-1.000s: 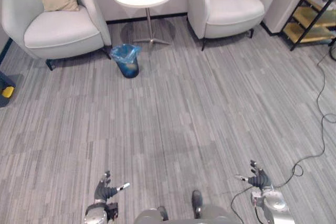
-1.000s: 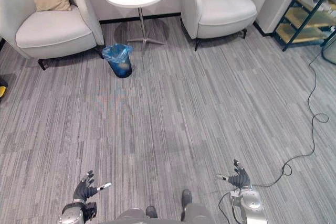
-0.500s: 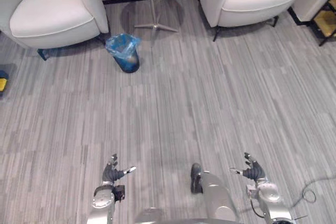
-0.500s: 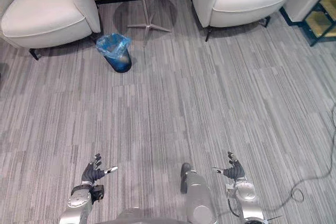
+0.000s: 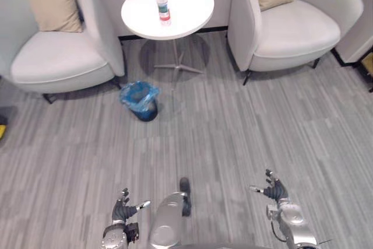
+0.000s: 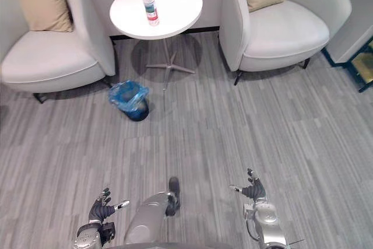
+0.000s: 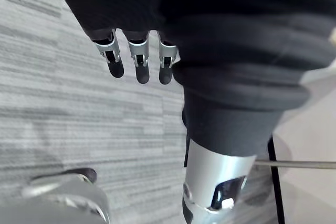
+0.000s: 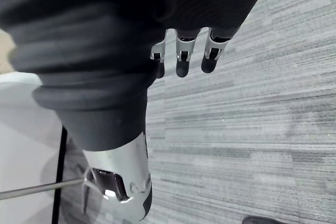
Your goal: Gather rubbish on tea table into small bin, then transfer packed bag to large trash can.
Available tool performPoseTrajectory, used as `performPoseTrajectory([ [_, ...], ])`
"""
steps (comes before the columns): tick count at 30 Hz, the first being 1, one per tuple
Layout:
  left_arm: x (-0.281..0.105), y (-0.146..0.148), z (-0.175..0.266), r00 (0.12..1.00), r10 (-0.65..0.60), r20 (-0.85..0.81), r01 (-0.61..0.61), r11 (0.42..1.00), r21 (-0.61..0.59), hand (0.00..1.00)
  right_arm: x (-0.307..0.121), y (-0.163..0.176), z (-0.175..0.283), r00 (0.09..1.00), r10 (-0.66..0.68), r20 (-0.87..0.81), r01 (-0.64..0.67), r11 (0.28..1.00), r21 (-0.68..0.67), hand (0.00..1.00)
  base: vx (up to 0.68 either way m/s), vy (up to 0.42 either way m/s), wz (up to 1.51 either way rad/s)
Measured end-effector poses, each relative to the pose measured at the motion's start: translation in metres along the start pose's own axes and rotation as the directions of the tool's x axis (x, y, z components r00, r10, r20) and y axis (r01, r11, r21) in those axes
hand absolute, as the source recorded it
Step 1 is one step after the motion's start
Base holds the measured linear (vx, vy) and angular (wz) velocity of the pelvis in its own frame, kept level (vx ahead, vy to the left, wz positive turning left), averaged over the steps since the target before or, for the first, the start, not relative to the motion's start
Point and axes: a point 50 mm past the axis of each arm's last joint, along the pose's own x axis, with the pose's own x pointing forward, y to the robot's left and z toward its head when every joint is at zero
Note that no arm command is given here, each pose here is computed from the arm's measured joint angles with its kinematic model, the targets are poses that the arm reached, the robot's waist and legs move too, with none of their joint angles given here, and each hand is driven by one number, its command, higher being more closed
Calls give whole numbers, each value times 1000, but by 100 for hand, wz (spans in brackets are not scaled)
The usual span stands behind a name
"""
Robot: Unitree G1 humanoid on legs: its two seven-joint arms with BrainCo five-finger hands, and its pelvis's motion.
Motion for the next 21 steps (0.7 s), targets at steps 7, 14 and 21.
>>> performPoseTrajectory([
  [7, 13, -1, 26, 997, -5, 77, 6, 1000, -5, 0, -5, -3, -10, 1000, -2, -28, 2, 1000, -6, 0, 635, -26, 68],
  [14, 9, -15, 22, 997, -16, 70, 21, 998, -66, 0, -7, 2, 2, 1000, 8, 26, -8, 1000, -7, 0, 577, -224, 67],
  [21, 6, -24, 19, 998, -31, 60, 36, 995, -90, 0, -4, 5, 24, 993, -32, 112, 26, 998, 50, 0, 417, -63, -9],
])
